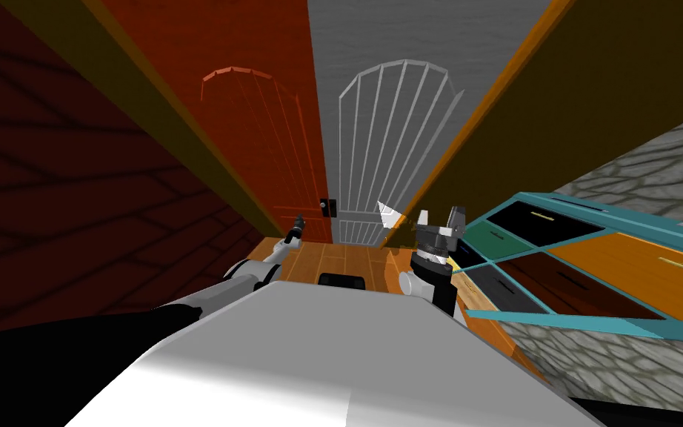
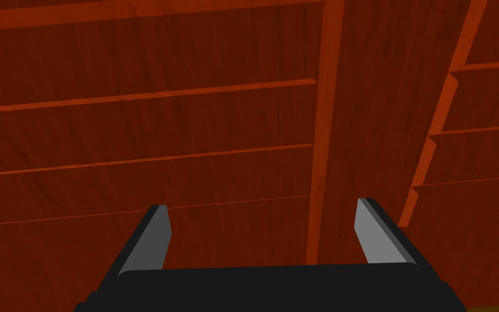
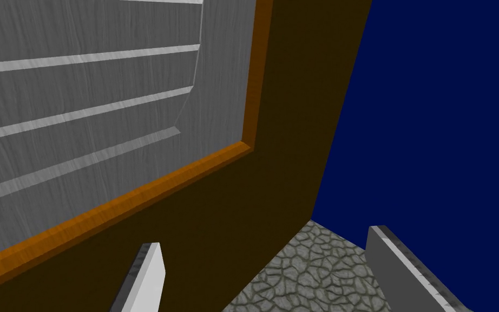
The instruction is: Pull the door open
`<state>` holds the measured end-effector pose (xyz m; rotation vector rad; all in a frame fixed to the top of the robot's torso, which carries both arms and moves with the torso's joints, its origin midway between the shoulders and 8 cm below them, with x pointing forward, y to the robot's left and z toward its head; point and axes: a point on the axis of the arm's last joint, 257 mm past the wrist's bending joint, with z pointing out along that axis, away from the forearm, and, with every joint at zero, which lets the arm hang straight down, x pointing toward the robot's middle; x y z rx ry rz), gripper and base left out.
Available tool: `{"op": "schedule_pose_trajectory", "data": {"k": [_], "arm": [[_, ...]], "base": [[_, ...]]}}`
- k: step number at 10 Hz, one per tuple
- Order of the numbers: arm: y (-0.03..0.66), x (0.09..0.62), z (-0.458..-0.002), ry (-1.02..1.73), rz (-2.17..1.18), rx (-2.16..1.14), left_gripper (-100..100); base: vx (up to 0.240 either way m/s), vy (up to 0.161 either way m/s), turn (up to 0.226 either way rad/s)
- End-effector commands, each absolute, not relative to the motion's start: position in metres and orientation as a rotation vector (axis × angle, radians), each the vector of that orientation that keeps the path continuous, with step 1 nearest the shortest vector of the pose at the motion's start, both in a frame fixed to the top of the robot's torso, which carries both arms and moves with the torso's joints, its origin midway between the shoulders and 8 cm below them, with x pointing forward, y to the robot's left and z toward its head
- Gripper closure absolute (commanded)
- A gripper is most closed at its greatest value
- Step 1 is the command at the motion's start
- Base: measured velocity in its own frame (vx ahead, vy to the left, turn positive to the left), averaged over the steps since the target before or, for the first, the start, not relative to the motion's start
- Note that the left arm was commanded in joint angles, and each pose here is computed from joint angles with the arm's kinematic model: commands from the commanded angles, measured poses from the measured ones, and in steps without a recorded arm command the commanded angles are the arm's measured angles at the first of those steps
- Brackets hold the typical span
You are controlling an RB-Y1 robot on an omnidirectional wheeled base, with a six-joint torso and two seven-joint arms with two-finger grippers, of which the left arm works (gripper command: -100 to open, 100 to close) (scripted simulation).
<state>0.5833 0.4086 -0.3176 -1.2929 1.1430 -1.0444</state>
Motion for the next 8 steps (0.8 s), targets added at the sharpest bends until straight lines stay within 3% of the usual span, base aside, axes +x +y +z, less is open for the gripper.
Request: {"op": "schedule_pose_trajectory", "data": {"k": [1, 3, 8], "arm": [[0.415, 0.581, -0.317, 1.136, -1.035, -1.294, -100], [0.437, 0.572, -0.320, 1.122, -0.998, -1.303, -100], [0.416, 0.581, -0.313, 1.124, -1.035, -1.286, -100]], "base": [[0.025, 0.061, 0.023], [0.142, 0.080, 0.085], [0.161, -0.014, -0.066]]}}
